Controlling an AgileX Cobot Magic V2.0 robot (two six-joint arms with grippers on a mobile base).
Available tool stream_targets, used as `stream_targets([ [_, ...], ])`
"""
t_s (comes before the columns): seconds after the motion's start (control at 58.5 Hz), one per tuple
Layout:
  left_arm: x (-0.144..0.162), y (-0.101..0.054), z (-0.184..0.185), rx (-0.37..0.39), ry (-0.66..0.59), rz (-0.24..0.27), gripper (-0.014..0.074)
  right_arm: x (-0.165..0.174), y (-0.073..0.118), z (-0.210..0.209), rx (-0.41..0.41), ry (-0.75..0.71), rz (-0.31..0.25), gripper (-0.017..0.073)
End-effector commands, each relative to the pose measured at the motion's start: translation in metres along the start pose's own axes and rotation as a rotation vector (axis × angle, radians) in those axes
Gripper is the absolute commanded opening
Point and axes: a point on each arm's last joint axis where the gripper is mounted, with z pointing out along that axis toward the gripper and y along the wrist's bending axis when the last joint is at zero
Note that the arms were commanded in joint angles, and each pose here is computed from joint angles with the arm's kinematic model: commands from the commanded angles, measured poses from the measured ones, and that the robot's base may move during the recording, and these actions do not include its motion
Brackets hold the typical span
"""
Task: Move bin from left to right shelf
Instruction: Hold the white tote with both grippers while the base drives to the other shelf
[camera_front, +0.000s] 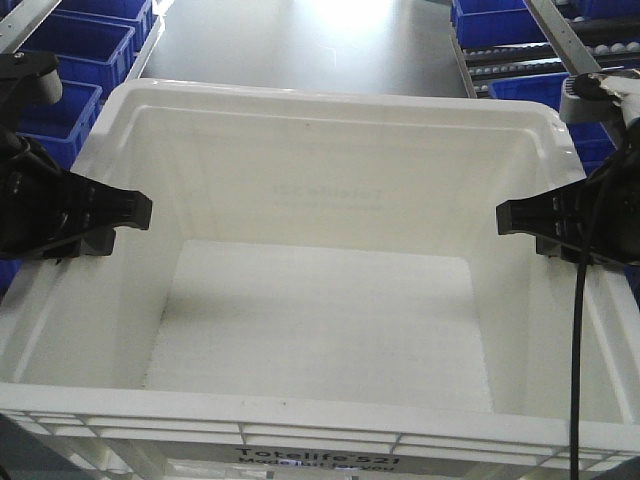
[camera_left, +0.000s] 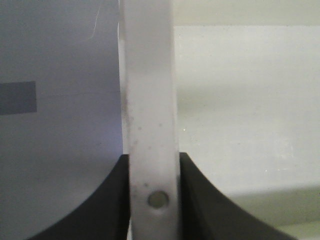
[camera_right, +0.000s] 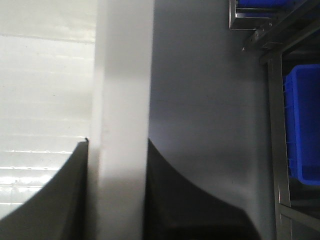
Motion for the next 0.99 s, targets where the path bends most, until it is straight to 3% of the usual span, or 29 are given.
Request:
stream_targets([
  [0.0,-0.0086,-0.0055,-0.0212,0.085,-0.142,0.010,-0.0006,-0.0149,0.0005,-0.0196,-0.037,-0.174,-0.026,0.0002],
  [0.975,-0.0085,-0.0055,-0.0212,0.085,-0.141,0.010,-0.0006,-0.0149,0.0005,-0.0196,-0.037,-0.174,-0.026,0.0002],
])
